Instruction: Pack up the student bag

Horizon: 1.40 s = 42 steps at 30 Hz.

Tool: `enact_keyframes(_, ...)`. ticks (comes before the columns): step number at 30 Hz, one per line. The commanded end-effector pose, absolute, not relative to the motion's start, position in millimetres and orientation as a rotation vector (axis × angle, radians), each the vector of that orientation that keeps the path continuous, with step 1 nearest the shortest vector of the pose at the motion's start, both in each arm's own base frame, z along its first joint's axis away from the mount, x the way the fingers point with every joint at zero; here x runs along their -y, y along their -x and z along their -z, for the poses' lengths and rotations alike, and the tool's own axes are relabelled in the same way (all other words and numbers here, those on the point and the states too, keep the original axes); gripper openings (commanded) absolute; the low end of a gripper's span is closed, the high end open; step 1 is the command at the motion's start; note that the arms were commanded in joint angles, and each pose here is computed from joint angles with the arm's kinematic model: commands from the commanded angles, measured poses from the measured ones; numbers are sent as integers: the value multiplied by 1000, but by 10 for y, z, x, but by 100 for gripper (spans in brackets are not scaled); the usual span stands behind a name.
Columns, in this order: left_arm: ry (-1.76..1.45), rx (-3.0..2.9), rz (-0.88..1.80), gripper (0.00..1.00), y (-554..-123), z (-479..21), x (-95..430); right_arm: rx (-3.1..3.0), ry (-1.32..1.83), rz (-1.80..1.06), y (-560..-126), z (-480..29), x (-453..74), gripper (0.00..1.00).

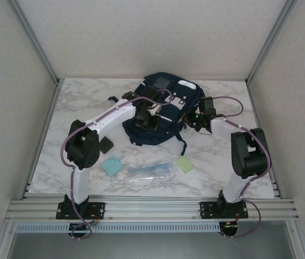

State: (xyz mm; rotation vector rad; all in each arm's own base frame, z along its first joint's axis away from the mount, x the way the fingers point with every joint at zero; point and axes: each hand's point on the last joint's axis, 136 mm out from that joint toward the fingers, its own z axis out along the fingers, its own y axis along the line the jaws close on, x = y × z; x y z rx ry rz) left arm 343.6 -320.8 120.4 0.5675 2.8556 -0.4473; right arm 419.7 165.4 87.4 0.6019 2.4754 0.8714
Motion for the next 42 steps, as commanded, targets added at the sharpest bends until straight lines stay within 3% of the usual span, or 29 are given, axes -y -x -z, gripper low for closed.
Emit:
enact_keyframes(1,-548,-2828,519,11,-3472,-1278,3432,-2435,-561,-962,-4153,-1098,-1755,1)
enact_keyframes(4,-485,-2878,563,44,-3423,-1189,3576,-2427,-558,-1003,-4152,-1111,-1814,0)
enact_keyframes(5,-459,-2896,572,50,-3403,-1149,3606,-2423,-558,-1011,-4154,-1122,-1824,0)
enact_keyframes(9,-302,-2972,595,58,-3331,-1020,3658,-2414,-535,-1023,-4153,-1167,-1892,0)
enact_keyframes(28,680,-2836,1120,61,-3402,-706,4030,-2405,-567,-1034,-4151,-1057,-1973,0)
enact_keyframes(33,603,-2880,1043,59,-3390,-631,4039,-2408,-569,-1025,-4140,-1031,-1978,0)
enact_keyframes(42,63,-3053,708,30,-3115,-614,3892,-2418,-571,-981,-4123,-967,-1938,0)
